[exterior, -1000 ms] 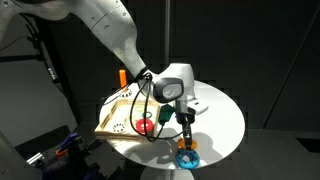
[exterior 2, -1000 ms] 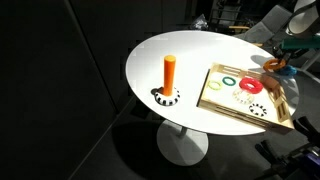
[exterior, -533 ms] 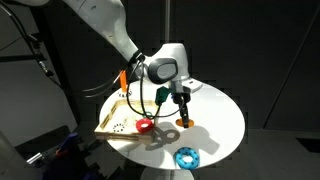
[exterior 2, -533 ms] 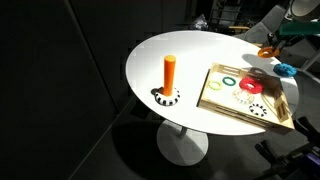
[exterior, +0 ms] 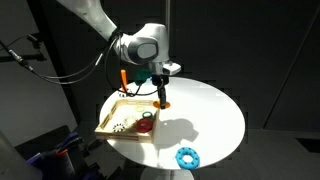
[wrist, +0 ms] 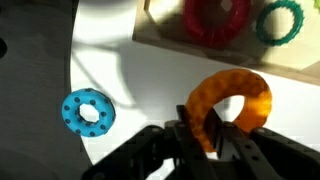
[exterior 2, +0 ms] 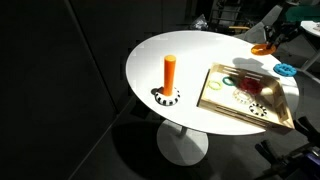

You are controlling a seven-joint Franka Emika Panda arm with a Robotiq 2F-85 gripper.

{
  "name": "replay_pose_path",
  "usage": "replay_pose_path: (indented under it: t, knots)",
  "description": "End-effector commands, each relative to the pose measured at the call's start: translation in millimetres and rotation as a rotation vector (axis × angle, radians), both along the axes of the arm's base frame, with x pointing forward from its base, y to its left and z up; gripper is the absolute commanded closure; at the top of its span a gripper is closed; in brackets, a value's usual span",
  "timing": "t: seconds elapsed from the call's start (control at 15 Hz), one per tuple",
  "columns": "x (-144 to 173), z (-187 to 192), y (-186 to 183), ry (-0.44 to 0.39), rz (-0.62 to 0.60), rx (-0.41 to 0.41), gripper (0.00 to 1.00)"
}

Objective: Put the orange ring on the tray

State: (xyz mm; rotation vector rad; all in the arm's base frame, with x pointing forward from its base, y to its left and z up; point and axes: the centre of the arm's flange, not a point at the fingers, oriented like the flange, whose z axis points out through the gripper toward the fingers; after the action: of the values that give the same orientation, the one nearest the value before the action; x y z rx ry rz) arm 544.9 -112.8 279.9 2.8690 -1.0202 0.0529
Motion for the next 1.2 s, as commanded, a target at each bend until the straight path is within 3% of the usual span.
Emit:
replay_pose_path:
  t: [0.0, 0.13, 0.2, 0.33, 0.73, 1.13]
  knots:
    - [-31, 17, 25, 0.068, 0.064, 0.082, 0.91]
    - [-40, 18, 35, 0.109, 0.091, 0.102, 0.86]
    - [-44, 18, 39, 0.133, 0.104, 0.110, 0.53]
    - [-50, 19, 43, 0.172, 0.127, 0.117, 0.46]
    - [-61, 29, 47, 0.301, 0.170, 0.154, 0.01]
    - [-73, 58, 43, 0.376, 0.173, 0.164, 0.00]
